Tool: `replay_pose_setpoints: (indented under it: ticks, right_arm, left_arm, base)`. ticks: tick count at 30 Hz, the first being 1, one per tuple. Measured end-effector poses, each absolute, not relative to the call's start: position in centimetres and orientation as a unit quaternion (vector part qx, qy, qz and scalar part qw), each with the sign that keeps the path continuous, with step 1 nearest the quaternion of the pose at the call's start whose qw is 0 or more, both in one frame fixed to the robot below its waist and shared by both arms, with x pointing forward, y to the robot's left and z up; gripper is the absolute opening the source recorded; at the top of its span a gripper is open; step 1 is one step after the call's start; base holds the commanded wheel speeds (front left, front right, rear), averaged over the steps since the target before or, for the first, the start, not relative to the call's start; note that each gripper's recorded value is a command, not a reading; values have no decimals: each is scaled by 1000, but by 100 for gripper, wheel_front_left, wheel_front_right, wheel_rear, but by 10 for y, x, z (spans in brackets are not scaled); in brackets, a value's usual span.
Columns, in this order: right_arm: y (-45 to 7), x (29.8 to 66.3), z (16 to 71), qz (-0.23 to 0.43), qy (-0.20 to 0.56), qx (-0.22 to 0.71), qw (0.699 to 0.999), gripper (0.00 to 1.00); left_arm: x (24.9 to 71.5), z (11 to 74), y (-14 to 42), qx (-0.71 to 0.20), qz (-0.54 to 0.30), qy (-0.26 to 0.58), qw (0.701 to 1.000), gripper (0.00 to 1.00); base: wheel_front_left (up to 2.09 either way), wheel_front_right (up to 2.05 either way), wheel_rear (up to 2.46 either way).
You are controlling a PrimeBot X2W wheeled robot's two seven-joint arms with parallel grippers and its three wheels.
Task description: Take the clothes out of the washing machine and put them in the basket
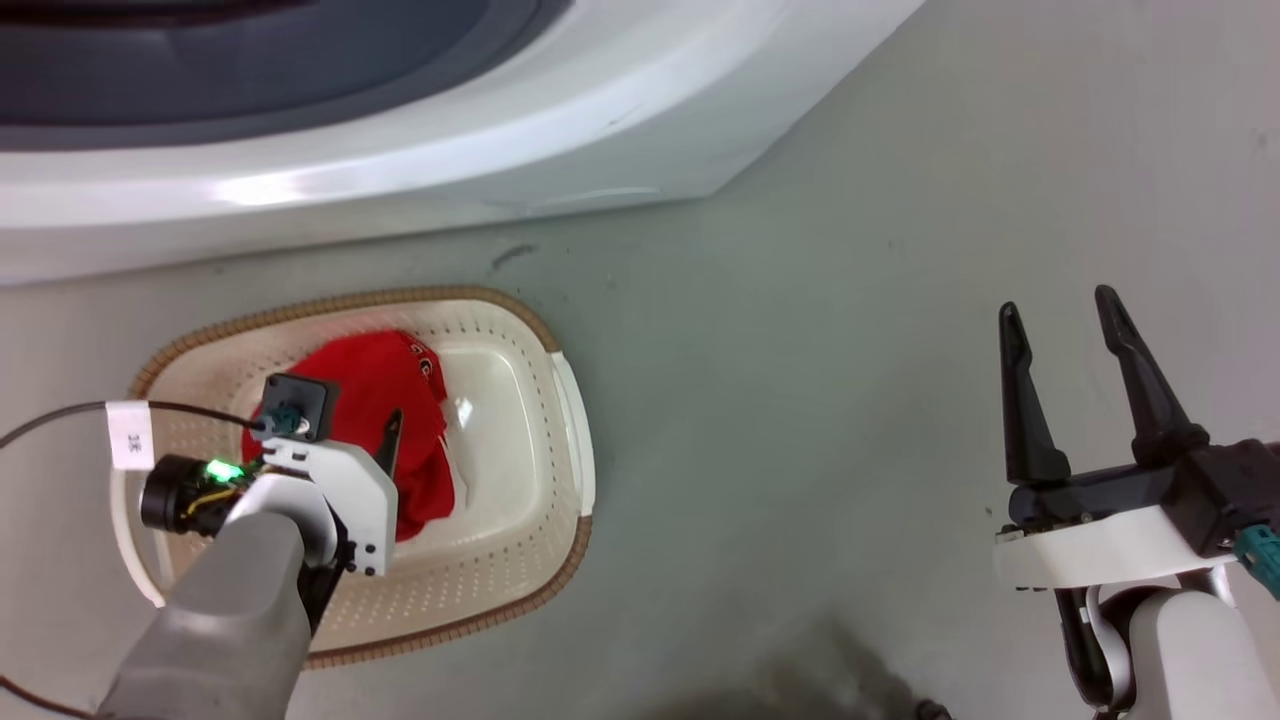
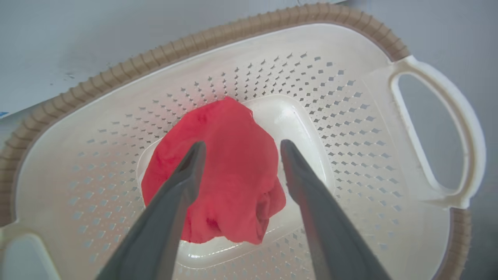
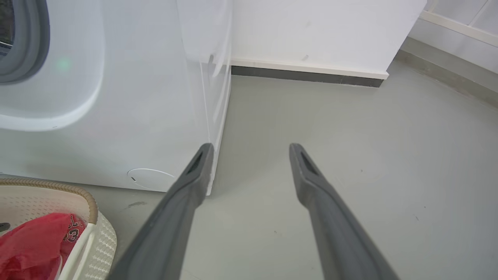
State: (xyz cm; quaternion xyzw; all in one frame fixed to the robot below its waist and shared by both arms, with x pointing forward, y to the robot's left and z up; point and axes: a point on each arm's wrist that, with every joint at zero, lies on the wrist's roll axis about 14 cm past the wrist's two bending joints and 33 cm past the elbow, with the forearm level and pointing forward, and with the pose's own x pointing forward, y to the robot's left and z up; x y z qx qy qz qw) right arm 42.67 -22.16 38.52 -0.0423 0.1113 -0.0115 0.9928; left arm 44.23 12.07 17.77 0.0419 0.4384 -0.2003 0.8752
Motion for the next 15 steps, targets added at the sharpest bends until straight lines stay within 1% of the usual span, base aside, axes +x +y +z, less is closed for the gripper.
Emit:
replay_pose_setpoints:
  ticks: [7,12,15]
  right_arm:
    - [-220,422,419,-12,72,-39,997,100]
    - [-225,412,442,-21,46,-41,998,100]
    - [-222,405,449,-19,39,-38,998,100]
  left_arm:
    - [450,229,120,13,-184,377,908,100]
    - [469,285,120,-23,-154,297,942,100]
    - [470,315,121,-31,-149,252,956,100]
  base:
    - [0,0,0]
    - [0,0,0]
    - [0,0,0]
